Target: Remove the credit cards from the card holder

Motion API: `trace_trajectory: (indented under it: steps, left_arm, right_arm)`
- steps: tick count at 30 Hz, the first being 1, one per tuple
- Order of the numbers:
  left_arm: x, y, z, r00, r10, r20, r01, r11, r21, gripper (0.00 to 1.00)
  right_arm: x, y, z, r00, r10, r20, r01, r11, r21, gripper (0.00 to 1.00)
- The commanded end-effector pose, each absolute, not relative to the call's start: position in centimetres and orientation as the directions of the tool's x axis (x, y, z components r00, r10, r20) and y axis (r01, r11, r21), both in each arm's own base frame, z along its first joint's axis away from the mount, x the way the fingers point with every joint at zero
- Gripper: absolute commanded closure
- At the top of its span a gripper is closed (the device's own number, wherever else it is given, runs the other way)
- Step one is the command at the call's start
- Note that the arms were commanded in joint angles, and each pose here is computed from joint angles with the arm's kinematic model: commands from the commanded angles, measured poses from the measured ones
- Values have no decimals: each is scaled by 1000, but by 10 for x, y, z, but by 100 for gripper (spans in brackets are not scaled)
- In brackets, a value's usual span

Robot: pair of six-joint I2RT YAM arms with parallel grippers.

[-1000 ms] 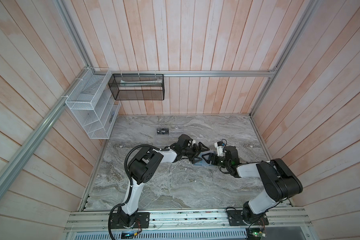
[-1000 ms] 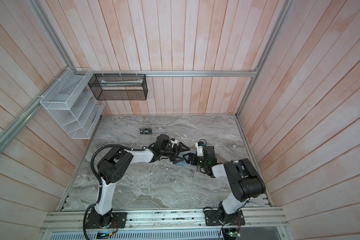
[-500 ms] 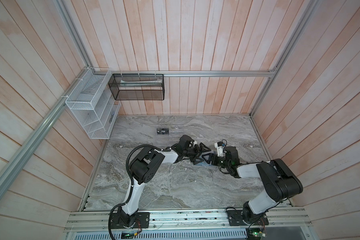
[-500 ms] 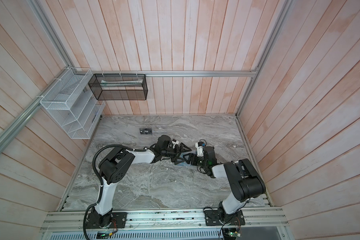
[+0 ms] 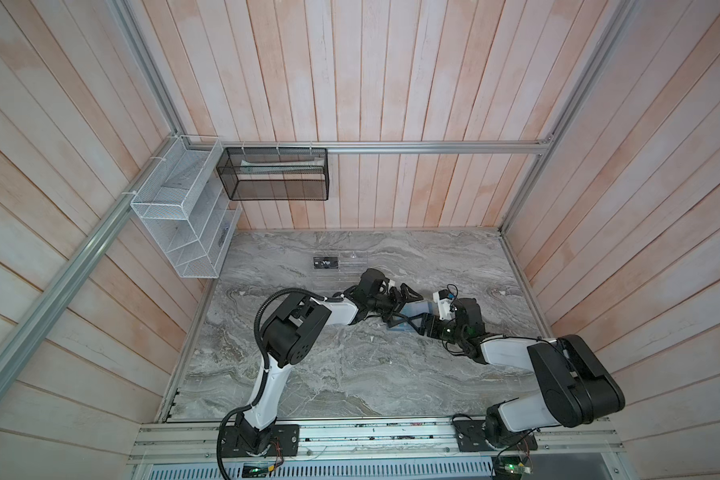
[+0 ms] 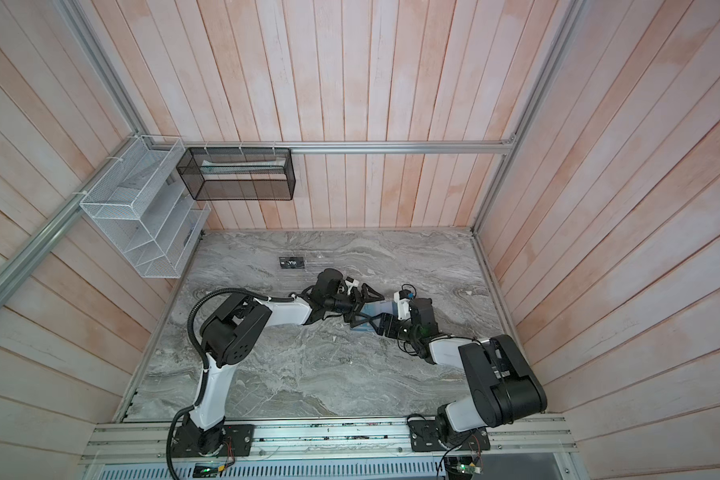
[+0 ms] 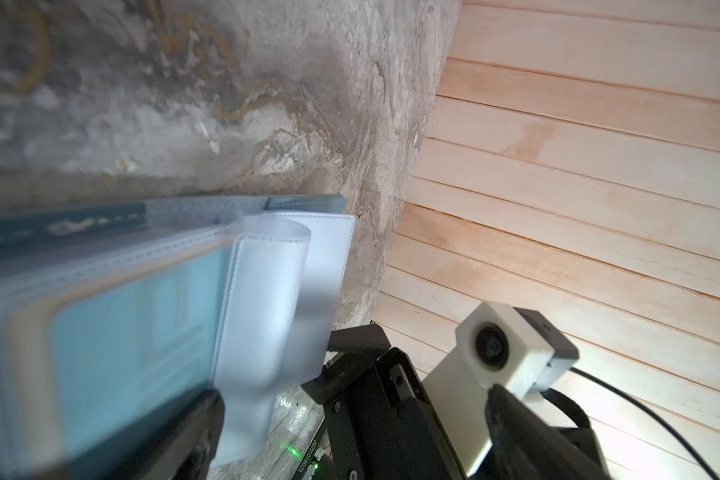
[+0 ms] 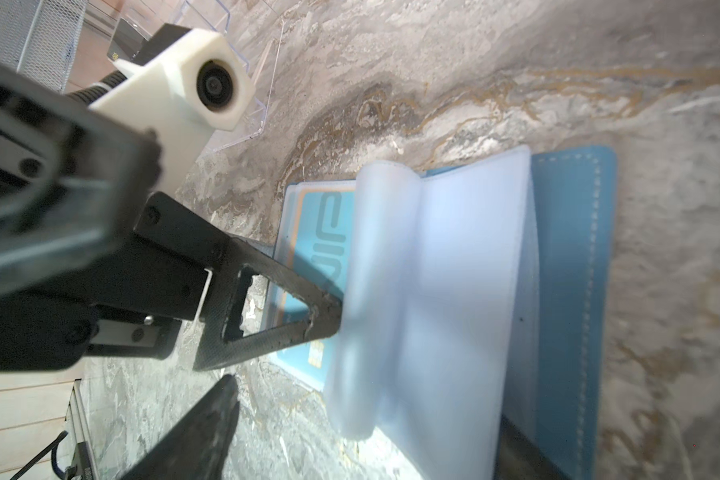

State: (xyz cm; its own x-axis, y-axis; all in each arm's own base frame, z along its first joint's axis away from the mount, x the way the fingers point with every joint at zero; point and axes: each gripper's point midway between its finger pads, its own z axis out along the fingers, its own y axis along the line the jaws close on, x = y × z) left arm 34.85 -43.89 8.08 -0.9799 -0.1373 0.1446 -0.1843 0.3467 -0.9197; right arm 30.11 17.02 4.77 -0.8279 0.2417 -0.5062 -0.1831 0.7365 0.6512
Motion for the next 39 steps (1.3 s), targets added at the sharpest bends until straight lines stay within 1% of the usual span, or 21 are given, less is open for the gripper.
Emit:
trace_trajectory:
  steps: [1,6,12,28,39]
  left_arm:
    - [352,-442,68,-976,-150,155,-201,371,-907,0]
    - [353,-449,70,-979,-139,152,-194,370,-909,0]
    - [354,-457,73,-980,-131,150,-189,369,-910,0]
    - [358,-481,80,-984,-110,144,-173,346,-922,0]
    - [362,-501,91,-987,-90,133,-155,322,-934,0]
  right_arm:
    - [286,152,30,-854,269,-445,-86,772,630,19]
    - [287,141,42,-830,304,-468,-64,781,622,17]
    - [285,131,45,-825,340,-451,-30,771,636,17]
    - [276,136,58,-809,374,-454,-60,715,697,18]
    - [268,129,66,-782,417,-464,-47,703,710,20]
